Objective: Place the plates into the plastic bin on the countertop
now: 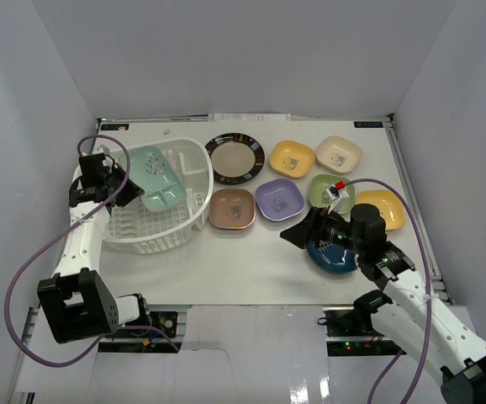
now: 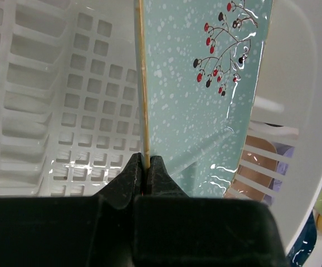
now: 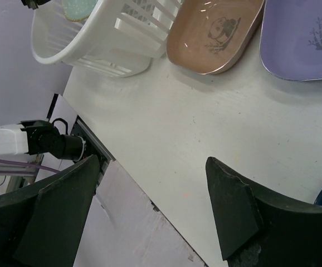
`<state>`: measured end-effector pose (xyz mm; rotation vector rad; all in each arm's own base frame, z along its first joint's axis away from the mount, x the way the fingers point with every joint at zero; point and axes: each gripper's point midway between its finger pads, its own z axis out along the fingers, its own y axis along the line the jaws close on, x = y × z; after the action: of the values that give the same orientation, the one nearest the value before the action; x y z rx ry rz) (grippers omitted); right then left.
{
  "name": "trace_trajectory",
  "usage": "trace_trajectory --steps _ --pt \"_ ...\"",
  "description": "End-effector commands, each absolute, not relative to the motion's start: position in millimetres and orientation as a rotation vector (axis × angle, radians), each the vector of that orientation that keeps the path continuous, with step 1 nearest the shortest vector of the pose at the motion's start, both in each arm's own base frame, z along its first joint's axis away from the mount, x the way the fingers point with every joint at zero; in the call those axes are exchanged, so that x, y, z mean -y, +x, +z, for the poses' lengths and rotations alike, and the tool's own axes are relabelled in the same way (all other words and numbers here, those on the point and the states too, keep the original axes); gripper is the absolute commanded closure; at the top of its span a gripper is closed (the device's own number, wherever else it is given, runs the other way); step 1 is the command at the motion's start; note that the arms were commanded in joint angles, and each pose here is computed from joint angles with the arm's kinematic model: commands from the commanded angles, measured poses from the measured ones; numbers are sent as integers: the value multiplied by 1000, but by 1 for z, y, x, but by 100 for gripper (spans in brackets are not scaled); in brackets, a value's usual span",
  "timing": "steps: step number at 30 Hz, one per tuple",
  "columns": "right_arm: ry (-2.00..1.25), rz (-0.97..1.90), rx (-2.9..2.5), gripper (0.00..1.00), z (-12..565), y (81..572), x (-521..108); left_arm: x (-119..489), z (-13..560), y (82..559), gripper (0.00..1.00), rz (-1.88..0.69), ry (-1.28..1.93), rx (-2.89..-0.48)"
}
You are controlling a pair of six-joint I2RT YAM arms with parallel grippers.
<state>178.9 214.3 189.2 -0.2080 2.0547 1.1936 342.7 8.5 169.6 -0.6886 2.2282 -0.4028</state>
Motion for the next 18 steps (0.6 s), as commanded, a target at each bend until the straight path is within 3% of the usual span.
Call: trace_trajectory --steps 1,5,9,12,15,16,18 --pt "-233 1163 -2002 17 194 190 -216 -6 188 355 100 -423 -577 -2160" --pt "-213 1136 -2009 17 191 200 -218 -13 162 356 99 -372 -610 -2225" --pt "-191 1105 -1975 18 199 220 -224 -8 139 357 86 -404 -610 -2295" --pt "-173 1075 -1972 18 201 232 -227 -9 131 357 72 -397 -610 -2307" --pt "-127 1040 -1967 19 197 241 -225 -11 129 356 50 -383 -615 -2305" --pt "-107 1025 -1969 20 195 244 -223 -13 128 356 38 -368 -621 -2303" --pt "-87 1018 -1976 21 191 245 -222 -14 128 357 33 -362 -620 -2300"
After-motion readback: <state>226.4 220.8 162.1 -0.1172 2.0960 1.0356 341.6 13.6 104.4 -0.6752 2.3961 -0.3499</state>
